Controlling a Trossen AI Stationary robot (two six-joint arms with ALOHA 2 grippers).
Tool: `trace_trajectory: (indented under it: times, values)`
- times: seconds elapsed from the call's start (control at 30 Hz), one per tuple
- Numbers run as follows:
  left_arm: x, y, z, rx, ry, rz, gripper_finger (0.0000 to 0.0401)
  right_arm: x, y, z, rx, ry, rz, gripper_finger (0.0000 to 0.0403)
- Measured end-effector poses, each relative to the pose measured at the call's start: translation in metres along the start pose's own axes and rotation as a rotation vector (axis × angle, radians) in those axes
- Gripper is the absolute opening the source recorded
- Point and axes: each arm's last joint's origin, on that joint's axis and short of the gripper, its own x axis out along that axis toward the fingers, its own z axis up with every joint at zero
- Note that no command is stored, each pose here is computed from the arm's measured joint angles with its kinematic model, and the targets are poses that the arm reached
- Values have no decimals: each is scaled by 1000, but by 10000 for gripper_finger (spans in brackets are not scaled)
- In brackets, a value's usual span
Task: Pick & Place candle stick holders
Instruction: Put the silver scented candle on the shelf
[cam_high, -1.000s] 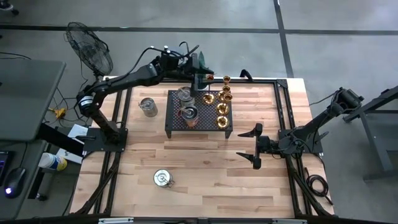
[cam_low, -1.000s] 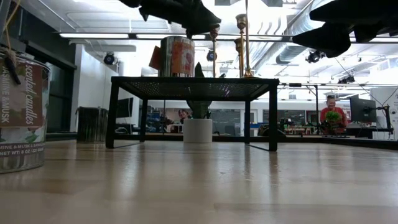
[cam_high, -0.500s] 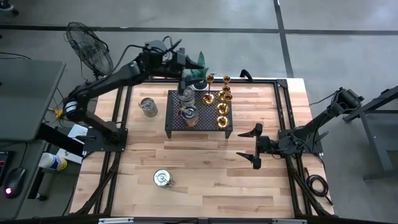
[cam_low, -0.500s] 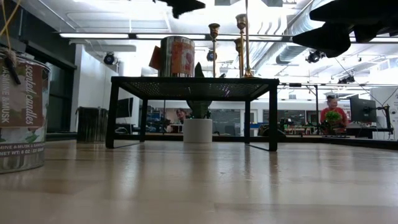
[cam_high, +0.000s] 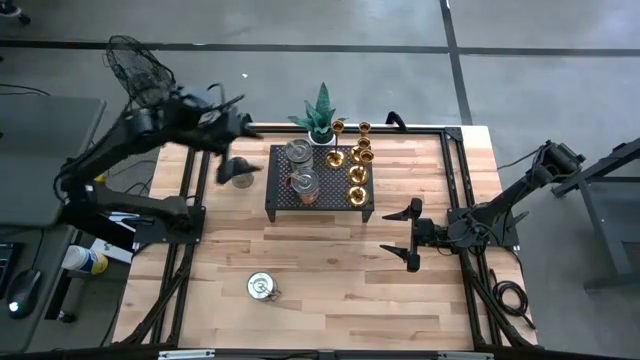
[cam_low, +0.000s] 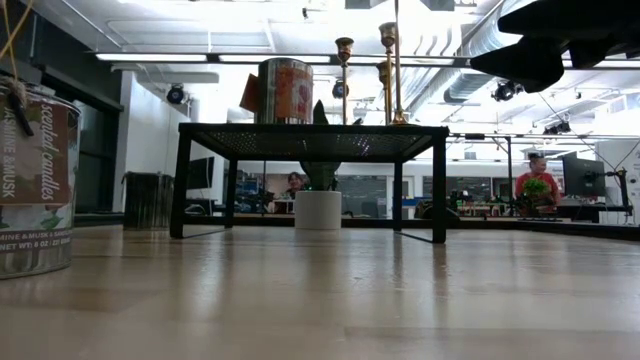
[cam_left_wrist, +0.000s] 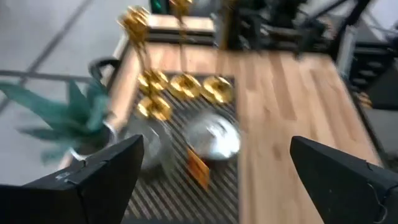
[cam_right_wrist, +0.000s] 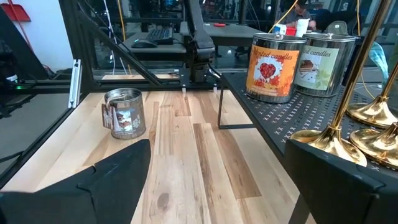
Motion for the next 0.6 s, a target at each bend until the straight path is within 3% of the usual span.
trace_trajectory:
  times: [0.27, 0.6]
  values:
    - [-30, -32, -27, -133, 193, 29, 399, 0, 0, 0, 0, 0, 0, 362]
    - [-14, -61, -40, -268, 453, 21, 399, 0, 0, 0, 0, 0, 0, 362]
